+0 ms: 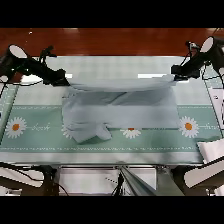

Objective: Fold the shirts.

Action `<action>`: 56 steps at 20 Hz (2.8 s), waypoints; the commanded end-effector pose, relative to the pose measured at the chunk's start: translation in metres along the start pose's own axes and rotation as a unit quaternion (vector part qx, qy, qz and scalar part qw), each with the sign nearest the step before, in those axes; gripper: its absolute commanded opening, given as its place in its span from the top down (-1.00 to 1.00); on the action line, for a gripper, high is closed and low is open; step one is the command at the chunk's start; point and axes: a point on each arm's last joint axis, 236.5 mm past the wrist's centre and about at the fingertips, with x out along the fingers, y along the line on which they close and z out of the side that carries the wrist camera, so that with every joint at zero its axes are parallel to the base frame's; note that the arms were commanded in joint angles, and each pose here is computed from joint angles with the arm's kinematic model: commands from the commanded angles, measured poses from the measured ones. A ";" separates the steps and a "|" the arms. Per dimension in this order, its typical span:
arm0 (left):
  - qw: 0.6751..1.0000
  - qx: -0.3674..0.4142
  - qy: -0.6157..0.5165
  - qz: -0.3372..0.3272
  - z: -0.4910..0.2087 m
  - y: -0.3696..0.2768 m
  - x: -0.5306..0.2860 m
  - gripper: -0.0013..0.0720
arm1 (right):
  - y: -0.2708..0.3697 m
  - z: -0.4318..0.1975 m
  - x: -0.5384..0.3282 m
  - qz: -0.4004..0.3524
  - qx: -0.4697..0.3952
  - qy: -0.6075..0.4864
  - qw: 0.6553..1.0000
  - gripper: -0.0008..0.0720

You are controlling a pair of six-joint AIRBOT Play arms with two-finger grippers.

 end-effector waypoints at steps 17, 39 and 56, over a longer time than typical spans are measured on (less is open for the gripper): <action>0.977 -0.173 0.099 -0.074 -0.213 0.021 -0.019 -0.91 | -0.074 -0.131 -0.029 0.129 0.094 0.053 0.986 -0.53; 0.979 -0.172 0.094 -0.051 -0.227 -0.015 0.075 0.87 | -0.082 -0.160 -0.004 0.116 0.085 0.071 0.987 -0.52; 0.989 -0.125 0.059 -0.058 -0.192 -0.022 0.057 0.87 | -0.028 -0.199 0.057 0.145 0.115 0.093 0.978 0.93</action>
